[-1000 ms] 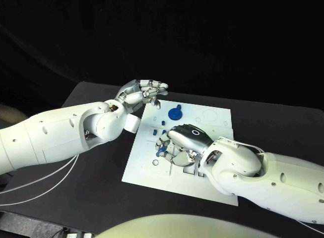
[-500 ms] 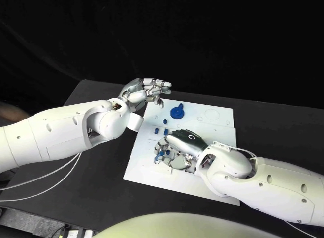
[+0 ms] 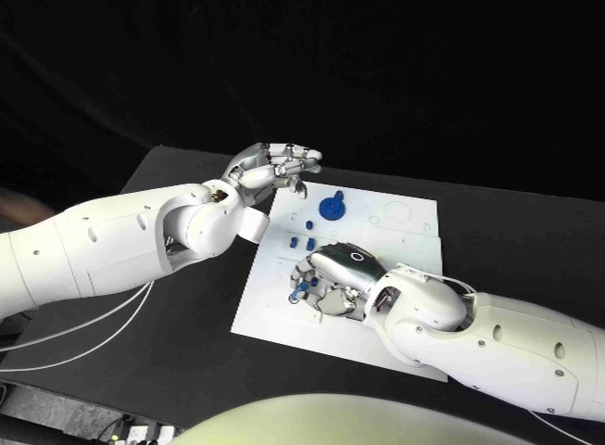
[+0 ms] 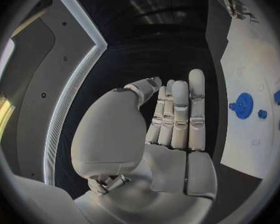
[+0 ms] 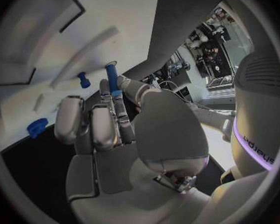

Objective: Assemble the parts on the task board

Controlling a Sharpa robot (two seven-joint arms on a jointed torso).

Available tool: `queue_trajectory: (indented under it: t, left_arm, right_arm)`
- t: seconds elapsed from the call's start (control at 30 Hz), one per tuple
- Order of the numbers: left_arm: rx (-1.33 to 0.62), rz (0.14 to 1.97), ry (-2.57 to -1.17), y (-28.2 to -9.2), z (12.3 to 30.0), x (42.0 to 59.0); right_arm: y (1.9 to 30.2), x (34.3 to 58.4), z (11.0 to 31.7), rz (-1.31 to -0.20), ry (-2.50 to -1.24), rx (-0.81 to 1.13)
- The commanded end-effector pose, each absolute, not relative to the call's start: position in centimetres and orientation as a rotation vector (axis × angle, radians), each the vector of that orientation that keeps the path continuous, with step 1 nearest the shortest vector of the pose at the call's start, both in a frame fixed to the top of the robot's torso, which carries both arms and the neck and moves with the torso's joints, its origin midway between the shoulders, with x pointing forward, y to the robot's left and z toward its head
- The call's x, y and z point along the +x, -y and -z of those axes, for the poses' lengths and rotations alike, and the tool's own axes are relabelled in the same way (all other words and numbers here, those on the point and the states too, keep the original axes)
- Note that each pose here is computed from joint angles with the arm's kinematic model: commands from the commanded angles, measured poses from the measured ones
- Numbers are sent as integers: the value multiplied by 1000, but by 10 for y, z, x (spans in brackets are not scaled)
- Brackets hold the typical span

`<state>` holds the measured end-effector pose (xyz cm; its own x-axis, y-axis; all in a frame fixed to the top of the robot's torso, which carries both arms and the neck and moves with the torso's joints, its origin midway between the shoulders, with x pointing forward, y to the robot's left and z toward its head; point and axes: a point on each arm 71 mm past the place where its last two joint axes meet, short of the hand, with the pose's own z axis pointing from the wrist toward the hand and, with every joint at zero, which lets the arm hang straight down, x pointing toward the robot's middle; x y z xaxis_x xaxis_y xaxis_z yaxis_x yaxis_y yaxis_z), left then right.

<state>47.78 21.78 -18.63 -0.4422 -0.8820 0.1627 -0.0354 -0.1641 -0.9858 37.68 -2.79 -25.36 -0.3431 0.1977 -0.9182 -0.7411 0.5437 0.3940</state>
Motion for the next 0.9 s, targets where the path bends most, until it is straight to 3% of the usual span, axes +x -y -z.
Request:
queue_trajectory:
  t: [0.03,0.9]
  left_arm:
    - [-1067,1692,-1450,-216,185,478]
    - [-1068,1693,-1456,-215,186,479]
  right_arm:
    - [26,375,257,-1016,-1676,-521]
    - [17,372,262,-969,-1683,-568]
